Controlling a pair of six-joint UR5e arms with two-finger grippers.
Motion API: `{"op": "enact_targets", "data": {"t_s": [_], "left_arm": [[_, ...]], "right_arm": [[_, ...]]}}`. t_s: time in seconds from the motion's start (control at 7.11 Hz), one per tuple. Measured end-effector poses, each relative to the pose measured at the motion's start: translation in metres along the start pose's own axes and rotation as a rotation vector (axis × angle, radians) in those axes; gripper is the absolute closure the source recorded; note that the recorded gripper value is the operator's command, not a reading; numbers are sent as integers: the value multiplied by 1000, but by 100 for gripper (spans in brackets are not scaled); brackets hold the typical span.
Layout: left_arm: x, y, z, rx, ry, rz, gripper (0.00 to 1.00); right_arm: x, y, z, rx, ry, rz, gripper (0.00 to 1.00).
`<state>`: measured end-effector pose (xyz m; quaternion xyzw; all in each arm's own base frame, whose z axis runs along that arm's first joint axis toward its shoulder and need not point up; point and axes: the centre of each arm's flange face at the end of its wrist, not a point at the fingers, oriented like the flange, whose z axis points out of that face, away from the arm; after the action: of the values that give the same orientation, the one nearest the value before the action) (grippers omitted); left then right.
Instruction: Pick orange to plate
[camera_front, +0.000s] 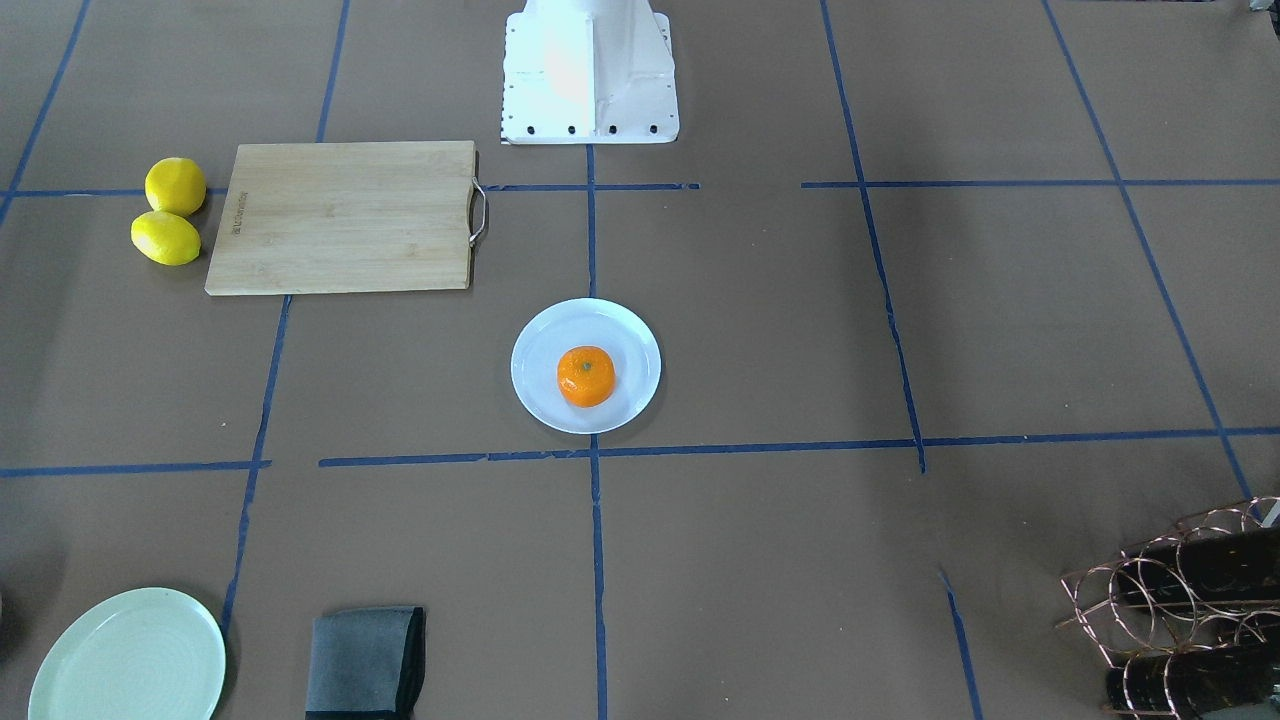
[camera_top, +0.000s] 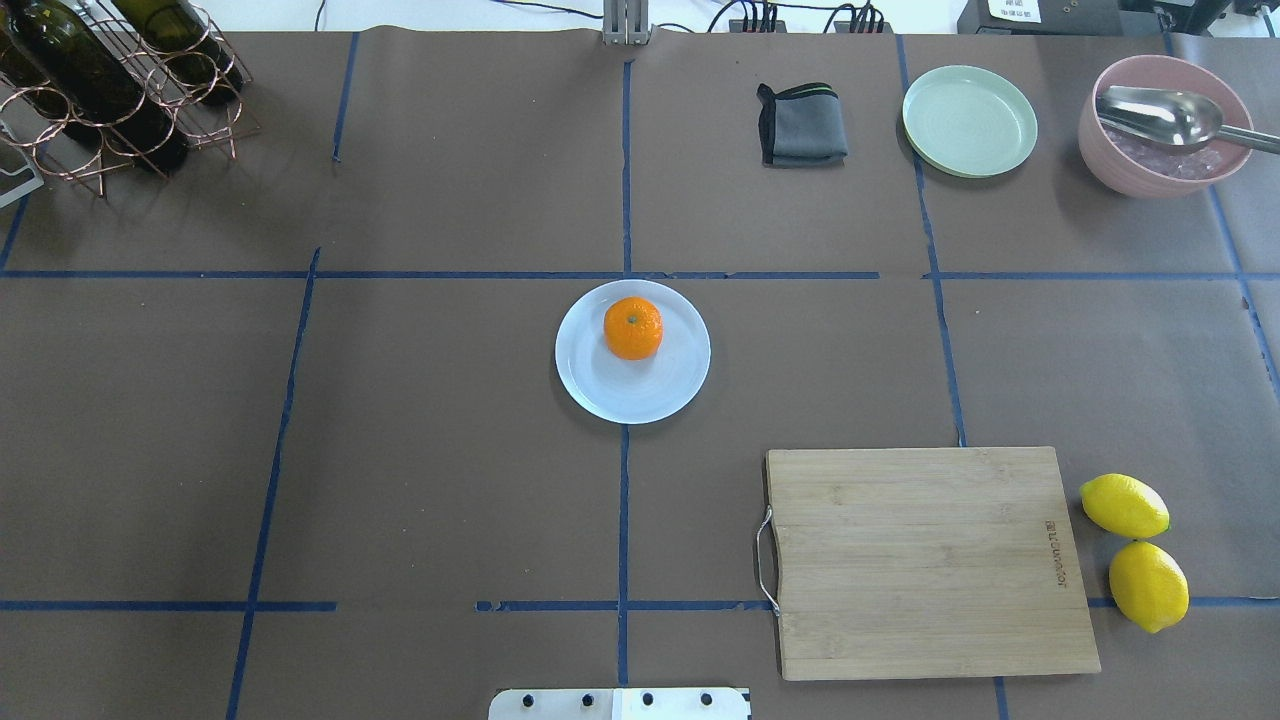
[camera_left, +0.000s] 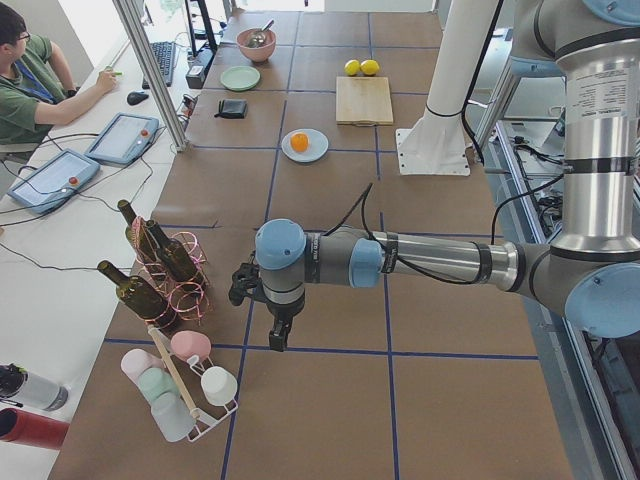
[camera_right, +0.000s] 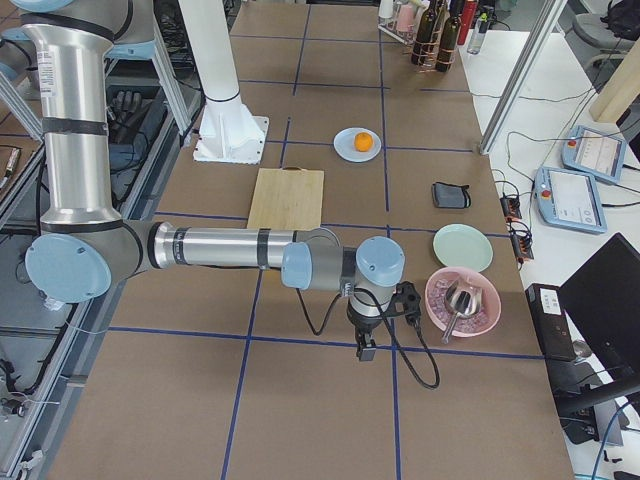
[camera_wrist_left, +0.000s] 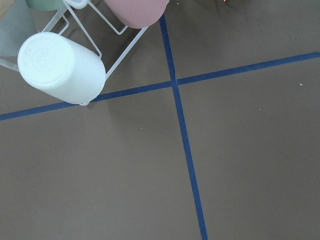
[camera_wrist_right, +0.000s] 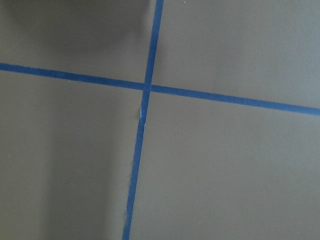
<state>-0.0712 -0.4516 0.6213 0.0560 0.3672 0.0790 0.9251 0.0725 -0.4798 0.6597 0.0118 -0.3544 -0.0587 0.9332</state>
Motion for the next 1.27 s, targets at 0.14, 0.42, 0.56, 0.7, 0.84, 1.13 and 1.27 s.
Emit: {"op": "enact_targets", "data": {"t_s": [0.14, 0.42, 0.56, 0.7, 0.84, 1.13, 1.27], "left_arm": [[0, 1, 1, -1, 1, -1, 0], [-1, 2, 1, -3, 1, -3, 0], [-1, 2, 1, -2, 1, -3, 0], [-1, 2, 1, -1, 1, -3, 0], [-1, 2, 0, -1, 1, -4, 0], [-1, 2, 0, -1, 1, -9, 0], [-1, 2, 0, -1, 1, -10, 0]], "right_arm": [[0, 5, 0, 5, -8, 4, 0], [-1, 7, -1, 9, -13, 3, 0], [-1, 8, 0, 9, -14, 3, 0], [-1, 8, -1, 11, -14, 1, 0], [-2, 8, -1, 14, -14, -2, 0], [-2, 8, -1, 18, -14, -5, 0], [-2, 8, -1, 19, -14, -6, 0]]}}
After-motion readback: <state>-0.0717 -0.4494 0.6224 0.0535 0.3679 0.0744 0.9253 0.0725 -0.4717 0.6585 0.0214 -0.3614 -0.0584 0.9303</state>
